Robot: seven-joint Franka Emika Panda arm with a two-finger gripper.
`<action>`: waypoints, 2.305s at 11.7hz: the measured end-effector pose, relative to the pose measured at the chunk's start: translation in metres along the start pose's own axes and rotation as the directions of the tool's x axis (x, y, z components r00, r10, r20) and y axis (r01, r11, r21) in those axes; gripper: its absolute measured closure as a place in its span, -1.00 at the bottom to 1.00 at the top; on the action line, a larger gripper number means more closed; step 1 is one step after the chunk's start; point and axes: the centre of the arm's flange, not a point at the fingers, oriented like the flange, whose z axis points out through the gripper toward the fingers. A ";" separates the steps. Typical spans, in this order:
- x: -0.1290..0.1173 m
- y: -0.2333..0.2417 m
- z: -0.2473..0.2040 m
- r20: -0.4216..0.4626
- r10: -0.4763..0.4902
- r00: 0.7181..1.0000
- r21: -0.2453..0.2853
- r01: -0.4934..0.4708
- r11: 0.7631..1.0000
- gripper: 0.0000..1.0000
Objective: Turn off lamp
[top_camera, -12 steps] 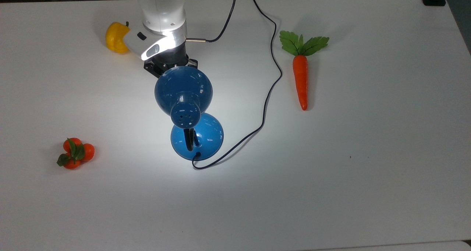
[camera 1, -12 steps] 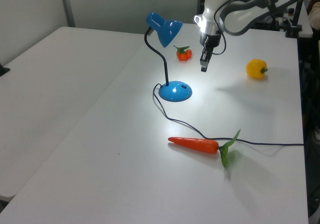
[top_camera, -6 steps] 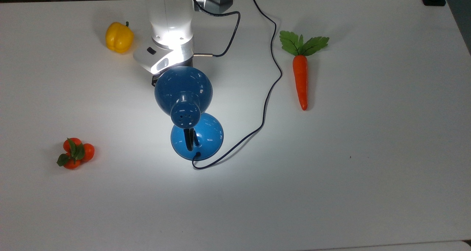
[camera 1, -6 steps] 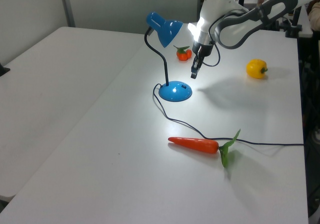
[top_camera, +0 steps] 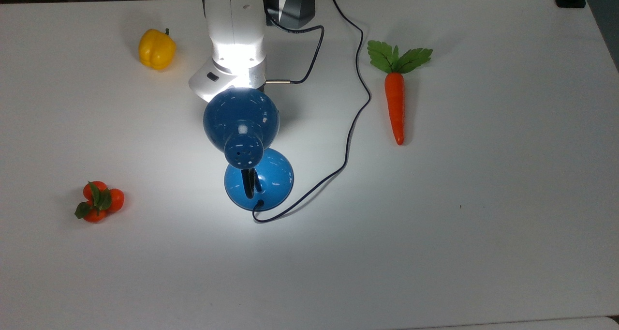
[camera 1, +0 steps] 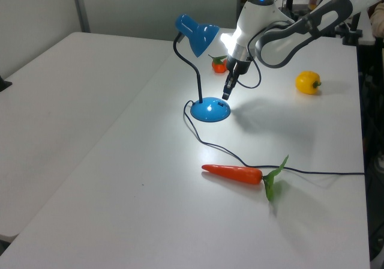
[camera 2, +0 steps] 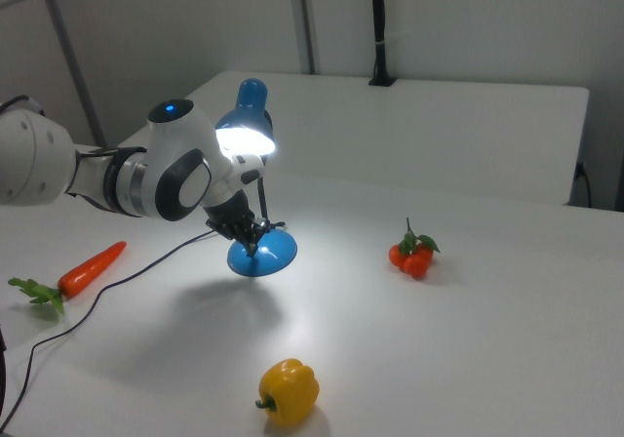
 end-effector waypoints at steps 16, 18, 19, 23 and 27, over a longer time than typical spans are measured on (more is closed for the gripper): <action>-0.017 -0.008 0.020 0.151 -0.011 0.988 0.014 0.009 1.000 0.98; -0.018 -0.007 0.001 0.206 -0.010 0.979 0.012 0.007 1.000 0.98; -0.017 -0.005 -0.019 0.234 -0.008 0.972 0.010 0.005 1.000 0.98; -0.011 0.004 -0.107 0.312 0.007 0.950 -0.004 -0.007 1.000 0.98; -0.011 0.011 -0.175 0.340 0.016 0.940 -0.030 -0.006 1.000 0.98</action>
